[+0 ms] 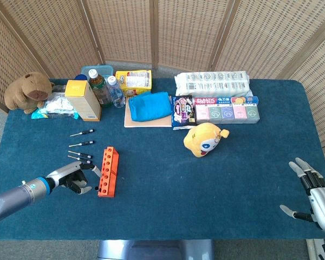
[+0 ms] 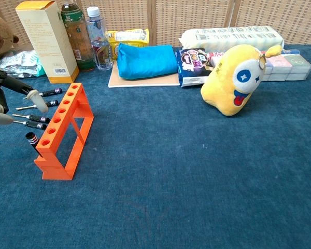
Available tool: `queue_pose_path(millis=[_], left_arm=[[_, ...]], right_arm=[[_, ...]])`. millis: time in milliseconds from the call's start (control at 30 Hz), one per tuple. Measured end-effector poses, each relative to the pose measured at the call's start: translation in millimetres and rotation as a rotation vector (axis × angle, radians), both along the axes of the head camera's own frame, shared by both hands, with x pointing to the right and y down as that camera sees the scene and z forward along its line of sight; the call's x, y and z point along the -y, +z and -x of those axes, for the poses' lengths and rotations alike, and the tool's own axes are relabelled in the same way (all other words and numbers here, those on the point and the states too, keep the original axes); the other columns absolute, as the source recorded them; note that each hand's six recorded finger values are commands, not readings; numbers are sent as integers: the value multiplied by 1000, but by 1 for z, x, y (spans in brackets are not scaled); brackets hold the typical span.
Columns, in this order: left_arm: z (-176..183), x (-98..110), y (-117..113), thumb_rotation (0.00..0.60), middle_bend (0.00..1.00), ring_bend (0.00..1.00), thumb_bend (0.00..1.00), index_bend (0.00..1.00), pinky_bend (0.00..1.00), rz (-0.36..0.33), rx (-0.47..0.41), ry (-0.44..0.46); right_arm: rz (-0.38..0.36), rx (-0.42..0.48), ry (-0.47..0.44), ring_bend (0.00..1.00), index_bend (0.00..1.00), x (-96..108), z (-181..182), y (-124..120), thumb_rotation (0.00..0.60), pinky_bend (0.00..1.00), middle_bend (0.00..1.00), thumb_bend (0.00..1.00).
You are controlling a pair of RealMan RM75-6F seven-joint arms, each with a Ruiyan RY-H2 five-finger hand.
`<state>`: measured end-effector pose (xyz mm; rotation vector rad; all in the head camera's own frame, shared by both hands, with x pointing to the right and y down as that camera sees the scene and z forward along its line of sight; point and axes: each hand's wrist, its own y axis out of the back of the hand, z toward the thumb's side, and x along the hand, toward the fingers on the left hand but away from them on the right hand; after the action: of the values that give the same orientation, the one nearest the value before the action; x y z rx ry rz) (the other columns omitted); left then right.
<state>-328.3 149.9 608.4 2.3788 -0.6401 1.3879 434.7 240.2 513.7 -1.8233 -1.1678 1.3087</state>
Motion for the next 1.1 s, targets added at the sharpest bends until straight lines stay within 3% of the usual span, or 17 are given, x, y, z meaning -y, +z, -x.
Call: queue_pose_path(millis=[67, 133, 200, 267, 400, 533, 767, 1100], left_arm=[[3, 3, -6, 600, 743, 889, 381, 197, 897, -26, -12, -9], [8, 6, -12, 600, 572, 724, 375, 139, 794, -56, -18, -16], [15, 9, -19, 600, 351, 467, 360, 69, 654, -93, -13, -14], [21, 10, -22, 600, 206, 292, 339, 26, 544, -123, 3, -2], [35, 10, -29, 600, 45, 111, 286, 0, 372, -209, 42, 22], [52, 8, -35, 600, 0, 11, 238, 0, 261, -318, 104, 47], [93, -8, -45, 600, 0, 0, 221, 0, 152, -498, 262, 59], [136, -41, -45, 600, 0, 0, 176, 0, 57, -624, 430, 47]], right_arm=[[-1, -1, 0, 24, 19, 0, 0, 0, 600, 109, 0, 28], [-2, -2, -1, 24, 19, 0, 0, 0, 600, 109, 0, 29], [-2, -3, -1, 24, 19, 0, 0, 0, 600, 110, 0, 29], [-2, -6, -2, 24, 19, 0, 0, 1, 600, 110, 0, 29], [-4, -12, -6, 24, 19, 0, 1, 2, 600, 109, 0, 28], [-6, -21, -7, 24, 19, 0, 2, 3, 600, 109, 0, 28], [-12, -33, -2, 24, 19, 1, 3, 5, 600, 109, 0, 28], [-14, -41, 1, 24, 19, 2, 5, 6, 600, 110, 0, 28]])
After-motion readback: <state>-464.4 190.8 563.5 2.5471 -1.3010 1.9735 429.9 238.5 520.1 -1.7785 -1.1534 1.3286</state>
